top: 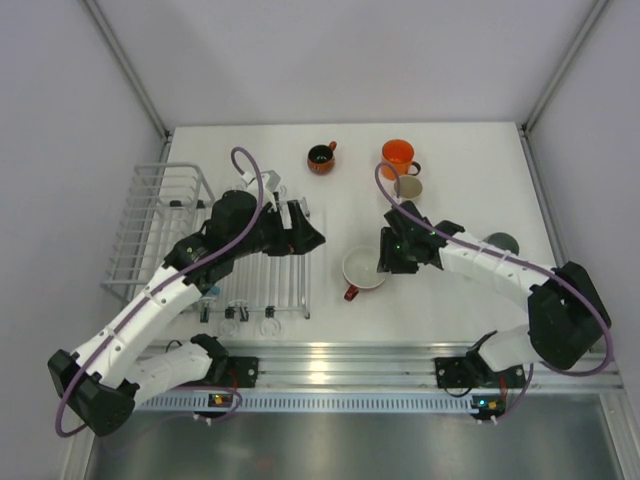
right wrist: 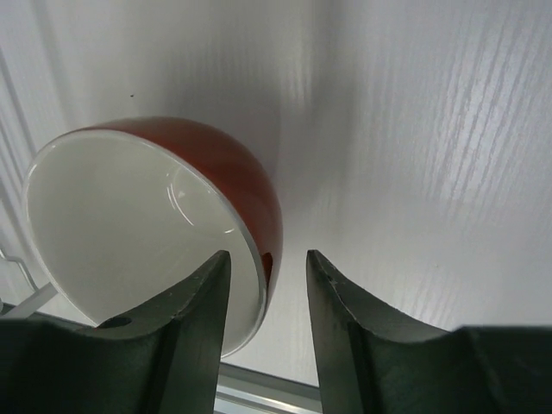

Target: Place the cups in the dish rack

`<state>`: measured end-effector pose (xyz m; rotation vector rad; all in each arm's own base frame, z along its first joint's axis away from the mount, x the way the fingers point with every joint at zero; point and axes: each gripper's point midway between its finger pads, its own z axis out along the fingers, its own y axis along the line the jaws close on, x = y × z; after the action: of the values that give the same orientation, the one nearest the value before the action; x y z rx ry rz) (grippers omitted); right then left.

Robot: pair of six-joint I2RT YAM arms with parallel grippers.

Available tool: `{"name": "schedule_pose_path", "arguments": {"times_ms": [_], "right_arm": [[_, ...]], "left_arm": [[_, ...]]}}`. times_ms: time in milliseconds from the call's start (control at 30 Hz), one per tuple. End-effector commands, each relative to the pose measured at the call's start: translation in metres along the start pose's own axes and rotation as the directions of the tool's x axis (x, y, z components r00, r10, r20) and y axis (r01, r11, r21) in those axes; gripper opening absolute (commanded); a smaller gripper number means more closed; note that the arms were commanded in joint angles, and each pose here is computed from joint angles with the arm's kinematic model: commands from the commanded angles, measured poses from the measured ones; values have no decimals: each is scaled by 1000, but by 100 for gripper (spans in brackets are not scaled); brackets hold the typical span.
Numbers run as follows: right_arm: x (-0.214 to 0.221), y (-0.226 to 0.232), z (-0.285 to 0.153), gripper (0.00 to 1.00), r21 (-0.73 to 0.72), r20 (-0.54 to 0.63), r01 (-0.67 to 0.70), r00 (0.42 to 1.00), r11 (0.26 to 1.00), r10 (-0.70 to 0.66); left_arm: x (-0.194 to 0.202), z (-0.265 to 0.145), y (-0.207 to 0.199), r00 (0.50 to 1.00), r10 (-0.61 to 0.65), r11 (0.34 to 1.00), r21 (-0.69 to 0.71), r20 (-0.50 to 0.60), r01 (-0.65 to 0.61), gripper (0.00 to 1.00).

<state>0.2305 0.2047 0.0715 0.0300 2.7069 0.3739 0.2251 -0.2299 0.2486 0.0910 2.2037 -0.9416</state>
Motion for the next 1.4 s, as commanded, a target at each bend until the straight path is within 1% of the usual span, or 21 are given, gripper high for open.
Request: {"name": "schedule_pose_path", "arguments": {"times_ms": [0,100,200,233,367,400,467,533,733,800,867,900,967,1000,1033,1133,1200,1233,1300,1333,1367], "right_arm": [[-17,22,5,40,-68,72,-6,997,998,11],[-20,30,9,33,-97,75,-5,997,995,12],[-23,36,10,11,-123,83,-3,996,992,13],[-24,37,9,0,-128,84,-1,996,992,12],[-44,49,-10,0,-187,160,6,987,982,24],[-52,49,-15,0,-201,182,-8,982,980,46],[-69,66,-38,0,-312,229,-8,970,950,84],[-87,71,-55,0,-344,283,-12,952,939,116],[-136,79,-124,0,-424,473,24,859,905,199],[-156,73,-151,0,-458,543,38,803,888,246],[-165,72,-175,0,-508,581,77,766,858,275],[-180,65,-189,0,-524,619,85,721,847,310],[-186,61,-212,0,-552,658,126,673,824,338],[-191,53,-219,0,-549,676,127,649,826,349],[-199,56,-236,0,-559,711,173,603,811,361],[-208,57,-265,0,-564,758,245,532,789,376],[-210,60,-274,0,-581,763,271,511,768,397],[-209,63,-281,0,-593,763,293,500,750,409],[-208,69,-297,0,-619,767,349,460,704,446],[-206,73,-300,0,-625,766,372,460,686,448],[-206,74,-305,0,-625,771,391,446,675,455]], "left_arm": [[5,-3,-4,999,-29,999,25,-14,29,88],[4,-4,-7,1000,-27,999,38,-15,28,87],[3,-6,-11,999,-31,998,50,-15,31,86],[2,-7,-11,999,-31,998,52,-15,32,85],[-3,-9,-15,1000,-16,998,57,-8,16,84],[-9,-12,-19,1000,-7,998,56,4,6,84],[-20,-13,-21,999,21,999,39,28,-22,84],[-39,-22,-35,997,43,997,55,61,-47,84],[-76,-36,-83,995,37,983,174,96,-53,83],[-81,-40,-97,995,27,973,226,97,-48,83],[-83,-42,-118,998,0,945,326,68,-22,83],[-82,-43,-126,998,-12,930,368,54,-9,83],[-80,-46,-142,998,-55,892,450,4,48,81],[-86,-45,-149,998,-61,872,489,25,41,81],[-86,-43,-152,997,-77,862,504,10,62,81],[-89,-42,-163,995,-97,824,560,-17,90,80],[-82,-39,-166,991,-121,789,599,-65,136,80],[-92,-47,-181,987,-153,730,667,-53,149,80],[-86,-40,-182,977,-181,687,696,-115,209,79],[-90,-45,-189,970,-206,648,724,-129,234,79],[-89,-45,-189,966,-213,635,731,-145,249,78]]}}
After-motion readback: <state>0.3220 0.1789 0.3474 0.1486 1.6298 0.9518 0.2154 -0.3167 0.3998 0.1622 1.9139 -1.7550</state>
